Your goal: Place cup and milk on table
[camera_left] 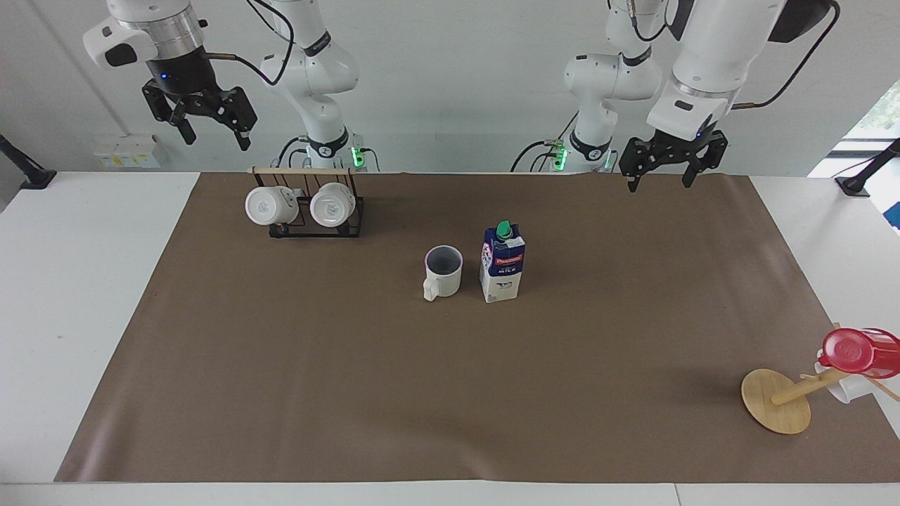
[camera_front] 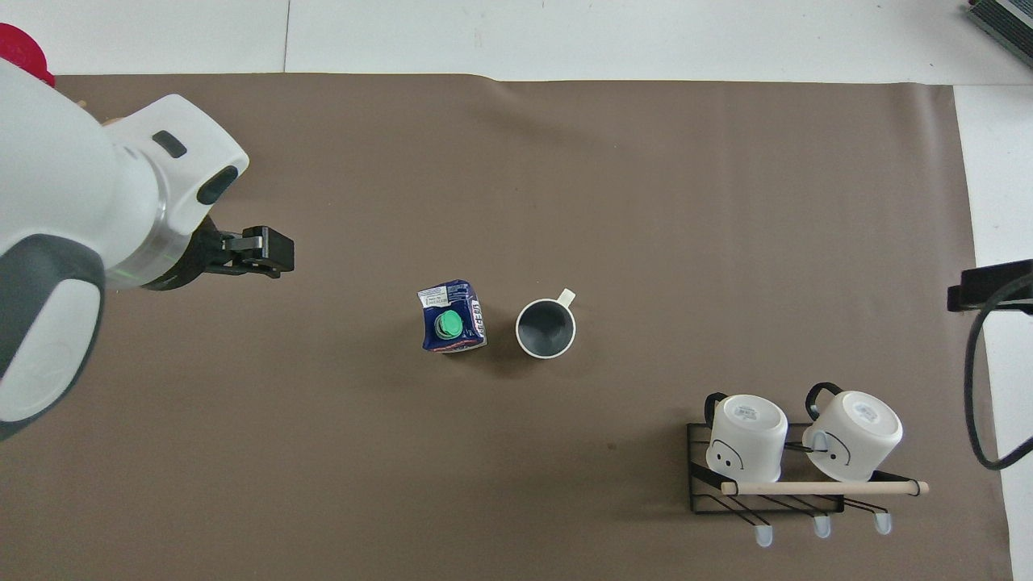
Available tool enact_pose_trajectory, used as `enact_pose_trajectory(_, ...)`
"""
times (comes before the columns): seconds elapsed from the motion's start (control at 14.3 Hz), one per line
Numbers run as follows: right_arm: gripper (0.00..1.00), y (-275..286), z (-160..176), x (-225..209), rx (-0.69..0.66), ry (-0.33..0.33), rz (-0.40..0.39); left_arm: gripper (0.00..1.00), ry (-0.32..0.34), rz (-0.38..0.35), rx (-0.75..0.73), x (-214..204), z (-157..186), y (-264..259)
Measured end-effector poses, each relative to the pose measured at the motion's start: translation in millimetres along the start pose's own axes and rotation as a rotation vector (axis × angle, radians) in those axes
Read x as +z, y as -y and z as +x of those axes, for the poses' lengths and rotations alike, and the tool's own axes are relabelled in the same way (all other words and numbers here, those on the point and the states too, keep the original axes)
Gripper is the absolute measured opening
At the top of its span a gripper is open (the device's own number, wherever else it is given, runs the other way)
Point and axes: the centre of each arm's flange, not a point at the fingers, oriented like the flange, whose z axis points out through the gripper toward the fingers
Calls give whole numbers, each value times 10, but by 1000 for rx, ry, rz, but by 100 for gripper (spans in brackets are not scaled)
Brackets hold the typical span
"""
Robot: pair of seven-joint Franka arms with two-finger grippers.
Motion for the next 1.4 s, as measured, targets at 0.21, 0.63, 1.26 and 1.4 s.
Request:
enact_pose_trajectory(0.21,100,0,0,0,0,0,0,100,14,1,-17,-9,-15,194)
enact_pose_trajectory(0.63,100,0,0,0,0,0,0,100,25,-54,-4,10,6,383)
enact_pose_trajectory(1.26,100,0,0,0,0,0,0,100,30,-94,-13,19,16,477)
enact_pose_trajectory(1.4,100,0,0,0,0,0,0,100,30,-94,-10,18,14,461)
